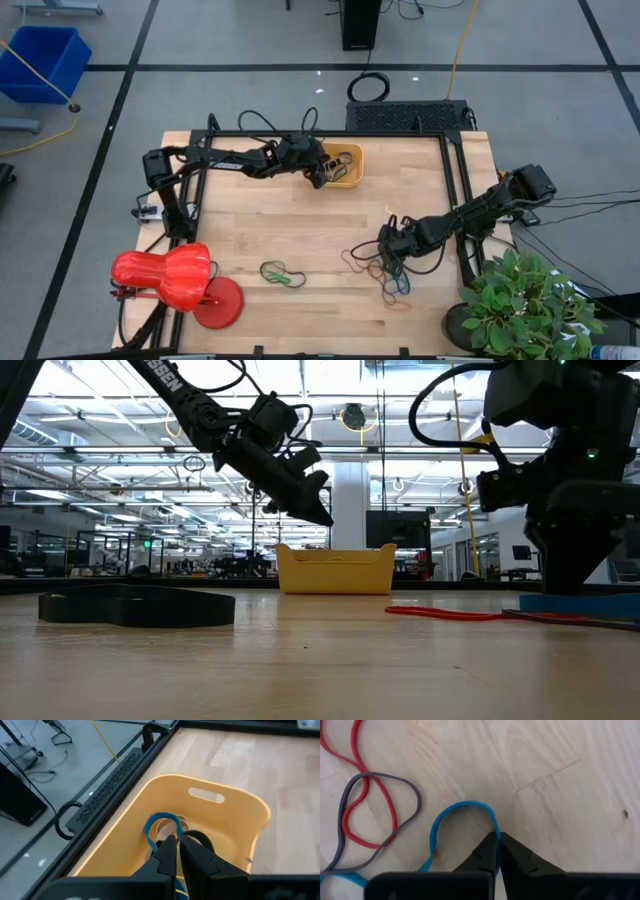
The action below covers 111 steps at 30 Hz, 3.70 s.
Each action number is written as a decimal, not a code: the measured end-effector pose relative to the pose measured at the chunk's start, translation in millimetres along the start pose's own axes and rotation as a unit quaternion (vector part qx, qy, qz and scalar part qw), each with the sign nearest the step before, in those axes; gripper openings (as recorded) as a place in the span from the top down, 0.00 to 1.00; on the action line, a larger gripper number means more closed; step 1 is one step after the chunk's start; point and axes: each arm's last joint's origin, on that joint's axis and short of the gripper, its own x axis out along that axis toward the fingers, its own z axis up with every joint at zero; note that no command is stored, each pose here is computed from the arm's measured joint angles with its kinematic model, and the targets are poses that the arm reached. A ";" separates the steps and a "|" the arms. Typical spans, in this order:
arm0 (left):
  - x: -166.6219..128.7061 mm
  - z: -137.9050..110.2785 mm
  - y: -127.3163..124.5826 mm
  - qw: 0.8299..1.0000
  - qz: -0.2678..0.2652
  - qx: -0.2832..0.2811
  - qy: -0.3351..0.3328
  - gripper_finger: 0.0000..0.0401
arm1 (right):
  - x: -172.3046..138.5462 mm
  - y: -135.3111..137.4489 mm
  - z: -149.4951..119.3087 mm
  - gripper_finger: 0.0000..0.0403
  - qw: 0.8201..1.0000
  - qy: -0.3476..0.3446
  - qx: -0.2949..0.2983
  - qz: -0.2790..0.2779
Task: Pick and place rubber bands into bin
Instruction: Put the top blue rubber band into the yellow bin, then put the black rubber band into the yellow bin
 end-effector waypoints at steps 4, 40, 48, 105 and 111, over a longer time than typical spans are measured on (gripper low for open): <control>-6.6 8.8 -1.2 0.999 -0.013 -0.041 -0.022 0.92 | -7.7 -1.1 2.0 0.99 1.000 -0.028 -0.006 0.001; -133.4 61.2 -43.2 0.985 -0.148 -0.078 -0.028 0.92 | -151.3 -107.1 141.5 1.00 0.795 -0.602 -0.060 -0.049; -134.2 55.6 -48.2 0.986 -0.153 -0.072 0.001 0.92 | -105.6 -127.7 185.9 1.00 0.837 -0.539 -0.067 -0.070; -135.2 50.0 -52.4 0.983 -0.174 -0.050 0.028 0.92 | -76.6 -129.3 183.5 0.46 0.887 -0.457 -0.042 -0.055; -137.9 44.7 -61.1 0.976 -0.211 0.012 0.045 0.92 | -107.8 -118.7 160.5 0.46 0.892 -0.444 -0.065 -0.042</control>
